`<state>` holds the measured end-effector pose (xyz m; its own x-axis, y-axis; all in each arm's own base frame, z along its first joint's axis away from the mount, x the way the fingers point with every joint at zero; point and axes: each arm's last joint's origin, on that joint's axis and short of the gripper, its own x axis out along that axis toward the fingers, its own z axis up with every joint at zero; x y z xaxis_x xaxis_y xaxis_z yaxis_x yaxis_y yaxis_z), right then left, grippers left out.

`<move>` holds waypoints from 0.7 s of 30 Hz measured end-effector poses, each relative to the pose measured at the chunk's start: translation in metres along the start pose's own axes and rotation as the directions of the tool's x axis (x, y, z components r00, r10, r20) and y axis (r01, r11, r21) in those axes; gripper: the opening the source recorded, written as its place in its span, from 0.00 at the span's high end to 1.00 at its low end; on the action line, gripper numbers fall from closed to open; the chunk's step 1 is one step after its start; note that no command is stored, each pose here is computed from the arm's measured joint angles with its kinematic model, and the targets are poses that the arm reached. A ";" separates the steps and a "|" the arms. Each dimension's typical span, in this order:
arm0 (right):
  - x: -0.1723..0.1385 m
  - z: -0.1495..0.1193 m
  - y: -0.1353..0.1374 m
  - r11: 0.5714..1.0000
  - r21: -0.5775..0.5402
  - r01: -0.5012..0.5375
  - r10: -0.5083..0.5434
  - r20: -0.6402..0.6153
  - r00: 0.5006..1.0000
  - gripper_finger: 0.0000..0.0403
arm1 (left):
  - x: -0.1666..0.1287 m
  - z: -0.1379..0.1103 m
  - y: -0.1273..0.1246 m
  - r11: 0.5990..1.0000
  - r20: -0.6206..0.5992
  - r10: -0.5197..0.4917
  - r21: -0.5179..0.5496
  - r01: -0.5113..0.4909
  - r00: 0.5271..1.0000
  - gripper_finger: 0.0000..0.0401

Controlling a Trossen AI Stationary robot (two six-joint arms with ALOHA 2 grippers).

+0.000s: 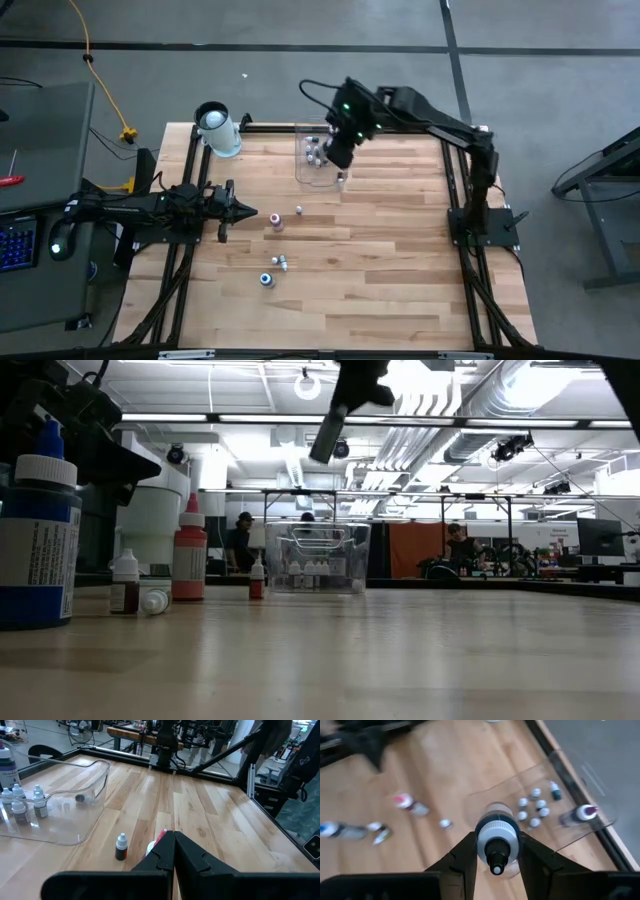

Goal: Pick & Place food coloring
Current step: Put the large black food coloring bottle into the container

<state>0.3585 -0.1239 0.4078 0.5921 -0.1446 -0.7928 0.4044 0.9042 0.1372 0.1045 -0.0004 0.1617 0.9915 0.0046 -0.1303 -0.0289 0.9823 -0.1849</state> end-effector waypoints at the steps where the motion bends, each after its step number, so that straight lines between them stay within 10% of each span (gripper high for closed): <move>1: 0.008 0.002 -0.007 1.000 0.019 0.013 -0.013 -0.007 1.000 0.73 | 0.000 0.000 0.000 1.000 0.000 0.000 0.000 0.000 1.000 1.00; 21: 0.115 -0.012 -0.081 0.912 0.346 0.221 -0.152 -0.217 0.964 0.73 | 0.000 0.000 0.000 1.000 -0.001 0.000 0.000 0.000 1.000 1.00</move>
<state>0.3856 -0.2086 0.2989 0.3588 -0.1895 -0.9140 0.7407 0.6536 0.1554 0.1045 -0.0004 0.1617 0.9914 0.0046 -0.1309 -0.0290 0.9823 -0.1848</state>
